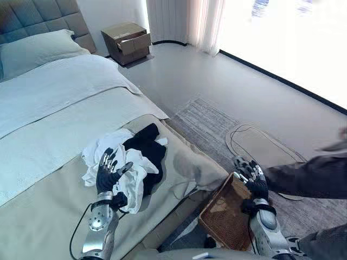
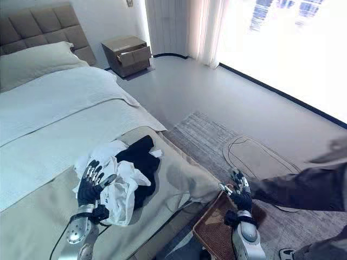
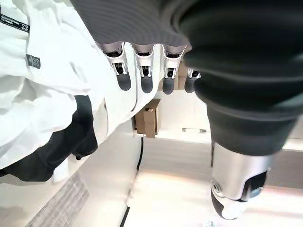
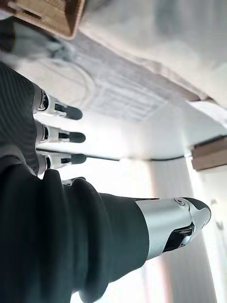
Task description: Pick up clothes into the bucket
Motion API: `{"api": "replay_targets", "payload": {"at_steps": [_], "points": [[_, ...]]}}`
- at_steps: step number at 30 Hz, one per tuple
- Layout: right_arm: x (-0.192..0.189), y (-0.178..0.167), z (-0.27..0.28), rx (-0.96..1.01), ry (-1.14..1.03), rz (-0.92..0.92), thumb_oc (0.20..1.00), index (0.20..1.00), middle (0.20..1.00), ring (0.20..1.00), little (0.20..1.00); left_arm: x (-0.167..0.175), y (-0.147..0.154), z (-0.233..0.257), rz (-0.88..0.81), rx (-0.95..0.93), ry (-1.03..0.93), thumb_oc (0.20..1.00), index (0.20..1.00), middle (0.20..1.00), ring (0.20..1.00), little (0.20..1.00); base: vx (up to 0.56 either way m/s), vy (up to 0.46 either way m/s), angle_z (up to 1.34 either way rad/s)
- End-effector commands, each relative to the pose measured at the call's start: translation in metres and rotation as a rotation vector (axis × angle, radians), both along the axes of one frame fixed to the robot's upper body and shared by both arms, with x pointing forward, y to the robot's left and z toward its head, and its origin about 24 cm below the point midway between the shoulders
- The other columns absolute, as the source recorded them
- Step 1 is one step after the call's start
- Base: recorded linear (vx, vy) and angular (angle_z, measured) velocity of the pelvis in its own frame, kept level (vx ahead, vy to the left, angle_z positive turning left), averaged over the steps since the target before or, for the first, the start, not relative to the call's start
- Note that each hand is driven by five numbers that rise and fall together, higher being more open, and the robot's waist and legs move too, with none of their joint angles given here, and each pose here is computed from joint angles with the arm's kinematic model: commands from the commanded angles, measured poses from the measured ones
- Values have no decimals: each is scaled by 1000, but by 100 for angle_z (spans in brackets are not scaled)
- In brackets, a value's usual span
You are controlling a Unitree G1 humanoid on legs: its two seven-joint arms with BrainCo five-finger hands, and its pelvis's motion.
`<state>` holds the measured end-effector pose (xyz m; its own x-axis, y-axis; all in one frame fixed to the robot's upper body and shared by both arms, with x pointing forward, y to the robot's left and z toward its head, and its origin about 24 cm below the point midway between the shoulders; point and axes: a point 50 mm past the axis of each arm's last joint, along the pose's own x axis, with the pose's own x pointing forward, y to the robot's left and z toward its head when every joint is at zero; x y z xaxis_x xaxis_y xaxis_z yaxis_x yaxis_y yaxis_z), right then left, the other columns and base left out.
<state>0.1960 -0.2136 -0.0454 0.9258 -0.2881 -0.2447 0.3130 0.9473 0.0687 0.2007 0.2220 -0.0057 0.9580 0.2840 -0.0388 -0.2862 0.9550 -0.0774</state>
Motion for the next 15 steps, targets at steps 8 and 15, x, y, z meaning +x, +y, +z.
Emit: {"api": "replay_targets", "payload": {"at_steps": [8,15], "points": [[18,2,26,-47,-132,42,1000,1000,1000,1000,1000,12,9,28,-9,102,-126,1000,1000,1000,1000,1000,-106,40,0],[15,-2,24,-53,-124,49,1000,1000,1000,1000,1000,9,22,26,34,304,-69,1000,1000,1000,1000,1000,17,-4,0]]}}
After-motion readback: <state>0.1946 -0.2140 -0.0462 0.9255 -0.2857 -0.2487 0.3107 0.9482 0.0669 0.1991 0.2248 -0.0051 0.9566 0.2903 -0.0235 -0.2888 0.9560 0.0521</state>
